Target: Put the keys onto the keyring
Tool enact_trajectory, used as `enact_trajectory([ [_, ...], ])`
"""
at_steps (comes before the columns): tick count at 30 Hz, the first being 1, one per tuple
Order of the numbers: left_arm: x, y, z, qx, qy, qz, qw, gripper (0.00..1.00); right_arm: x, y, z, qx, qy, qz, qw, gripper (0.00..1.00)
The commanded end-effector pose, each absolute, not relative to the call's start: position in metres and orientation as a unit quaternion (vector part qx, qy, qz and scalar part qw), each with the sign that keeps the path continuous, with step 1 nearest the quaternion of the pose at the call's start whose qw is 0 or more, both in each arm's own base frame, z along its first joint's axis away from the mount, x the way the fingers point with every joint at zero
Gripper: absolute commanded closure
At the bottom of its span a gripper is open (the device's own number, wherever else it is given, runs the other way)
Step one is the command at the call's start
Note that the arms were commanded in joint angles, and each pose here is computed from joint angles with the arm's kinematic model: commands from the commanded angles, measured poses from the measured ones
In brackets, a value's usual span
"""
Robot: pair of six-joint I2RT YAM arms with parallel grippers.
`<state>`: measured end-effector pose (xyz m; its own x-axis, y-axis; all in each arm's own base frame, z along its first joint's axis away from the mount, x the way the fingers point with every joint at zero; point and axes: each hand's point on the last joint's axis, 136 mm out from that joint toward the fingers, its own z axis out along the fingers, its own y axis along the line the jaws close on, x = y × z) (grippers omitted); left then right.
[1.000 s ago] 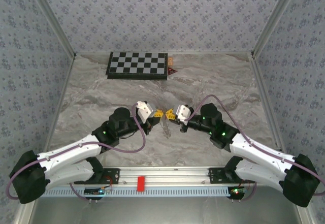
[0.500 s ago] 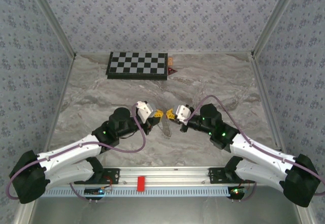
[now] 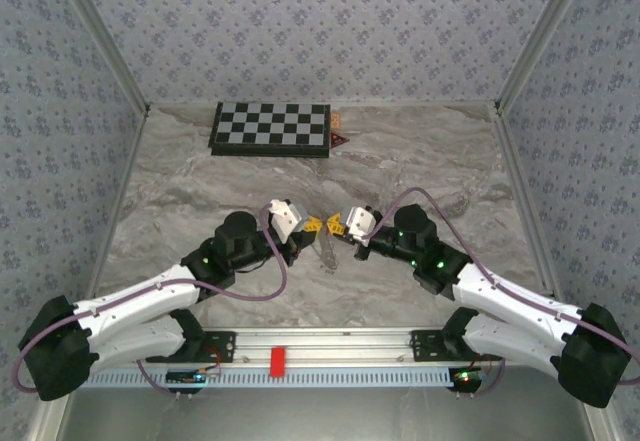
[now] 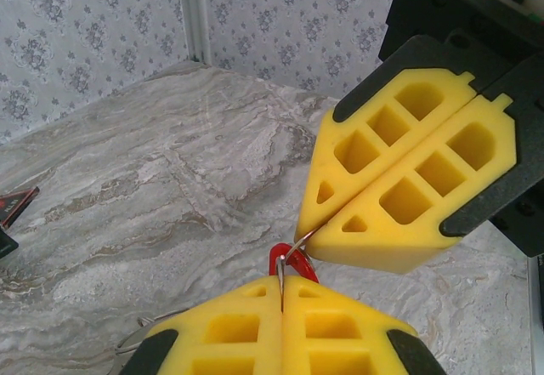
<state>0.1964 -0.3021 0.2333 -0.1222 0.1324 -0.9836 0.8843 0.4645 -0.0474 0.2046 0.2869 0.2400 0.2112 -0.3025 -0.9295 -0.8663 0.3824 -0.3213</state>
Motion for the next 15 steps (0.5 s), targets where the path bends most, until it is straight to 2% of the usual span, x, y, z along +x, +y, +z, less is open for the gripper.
enact_trajectory([
  [1,0.1945,-0.3092,0.2652,0.387,0.631,-0.364,0.566,1.0,0.2116,0.2844,0.2512,-0.486,0.58,0.227,0.613,1.0],
  [15,0.1949,-0.3097,0.2648,0.387,0.632,-0.363,0.565,1.0,0.2112,0.2861,0.2525,-0.49,0.576,0.23,0.613,1.0],
])
